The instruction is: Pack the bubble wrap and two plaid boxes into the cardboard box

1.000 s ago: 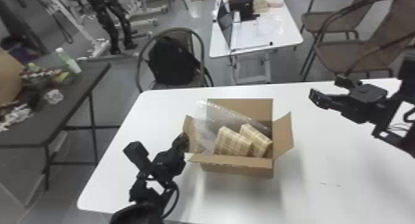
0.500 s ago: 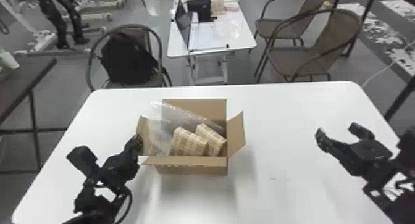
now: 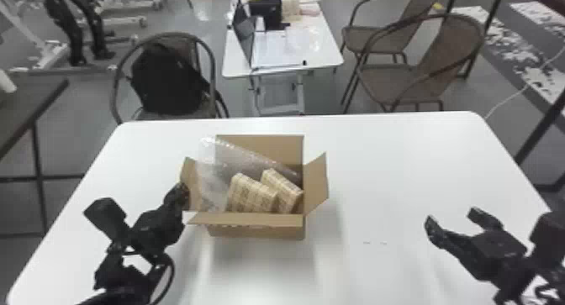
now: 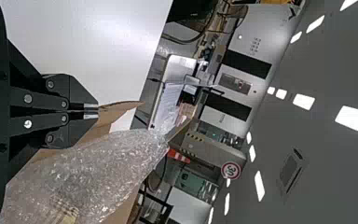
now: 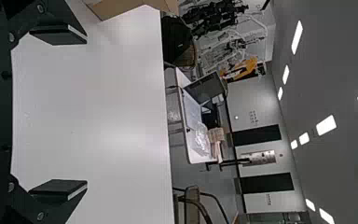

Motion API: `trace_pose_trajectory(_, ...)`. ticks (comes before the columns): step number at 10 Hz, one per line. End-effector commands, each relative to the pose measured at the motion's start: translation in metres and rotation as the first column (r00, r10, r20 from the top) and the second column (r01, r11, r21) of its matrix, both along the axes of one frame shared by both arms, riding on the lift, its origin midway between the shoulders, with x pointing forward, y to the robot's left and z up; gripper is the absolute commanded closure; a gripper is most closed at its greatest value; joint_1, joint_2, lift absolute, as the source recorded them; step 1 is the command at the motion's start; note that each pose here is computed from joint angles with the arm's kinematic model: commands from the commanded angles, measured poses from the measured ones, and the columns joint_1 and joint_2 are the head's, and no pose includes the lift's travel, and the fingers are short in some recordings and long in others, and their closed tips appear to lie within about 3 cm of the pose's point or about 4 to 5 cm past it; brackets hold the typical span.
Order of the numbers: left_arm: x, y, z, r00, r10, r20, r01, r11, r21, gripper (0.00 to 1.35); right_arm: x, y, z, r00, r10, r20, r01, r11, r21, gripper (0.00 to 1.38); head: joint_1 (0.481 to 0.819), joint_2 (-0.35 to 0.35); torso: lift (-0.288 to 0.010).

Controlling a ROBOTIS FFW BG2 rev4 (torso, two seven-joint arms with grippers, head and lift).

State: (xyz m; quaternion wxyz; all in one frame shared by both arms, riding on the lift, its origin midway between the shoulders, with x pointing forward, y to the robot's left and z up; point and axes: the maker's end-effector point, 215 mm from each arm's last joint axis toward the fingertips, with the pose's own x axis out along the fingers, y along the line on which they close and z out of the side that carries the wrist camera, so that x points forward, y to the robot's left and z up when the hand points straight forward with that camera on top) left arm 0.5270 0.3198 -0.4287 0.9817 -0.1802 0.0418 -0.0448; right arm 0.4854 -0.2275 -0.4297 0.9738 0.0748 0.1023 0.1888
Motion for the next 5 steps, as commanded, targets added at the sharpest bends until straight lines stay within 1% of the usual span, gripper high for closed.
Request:
trace_pose_trajectory(1, 0.001, 0.003, 0.002, 1.000, 0.011, 0.007, -0.011, 1.000, 0.005, 1.22, 0.003, 0.000, 0.002, 1.000, -0.001, 0.008, 0.001, 1.000, -0.013, 0.20, 0.695, 0.101, -0.071)
trace_pose_trajectory(2, -0.001, 0.014, 0.004, 0.999, 0.041, 0.011, -0.041, 0.999, 0.021, 1.22, 0.003, 0.003, 0.002, 1.000, -0.004, 0.011, 0.004, 1.000, -0.009, 0.20, 0.695, 0.103, -0.071)
trace_pose_trajectory(3, -0.006, 0.035, 0.010, 0.993, 0.117, 0.026, -0.118, 0.992, 0.040, 1.22, 0.003, 0.003, 0.001, 1.000, -0.010, 0.011, 0.010, 1.000, -0.005, 0.20, 0.695, 0.113, -0.071)
trace_pose_trajectory(4, -0.013, 0.060, 0.021, 0.980, 0.187, 0.066, -0.191, 0.980, 0.063, 1.22, 0.004, 0.002, 0.000, 1.000, -0.011, 0.008, 0.011, 1.000, -0.003, 0.20, 0.695, 0.122, -0.071)
trace_pose_trajectory(5, -0.019, 0.078, 0.029, 0.966, 0.241, 0.095, -0.248, 0.966, 0.073, 1.22, 0.003, 0.002, -0.002, 1.000, -0.011, 0.002, 0.011, 1.000, -0.002, 0.20, 0.695, 0.148, -0.071)
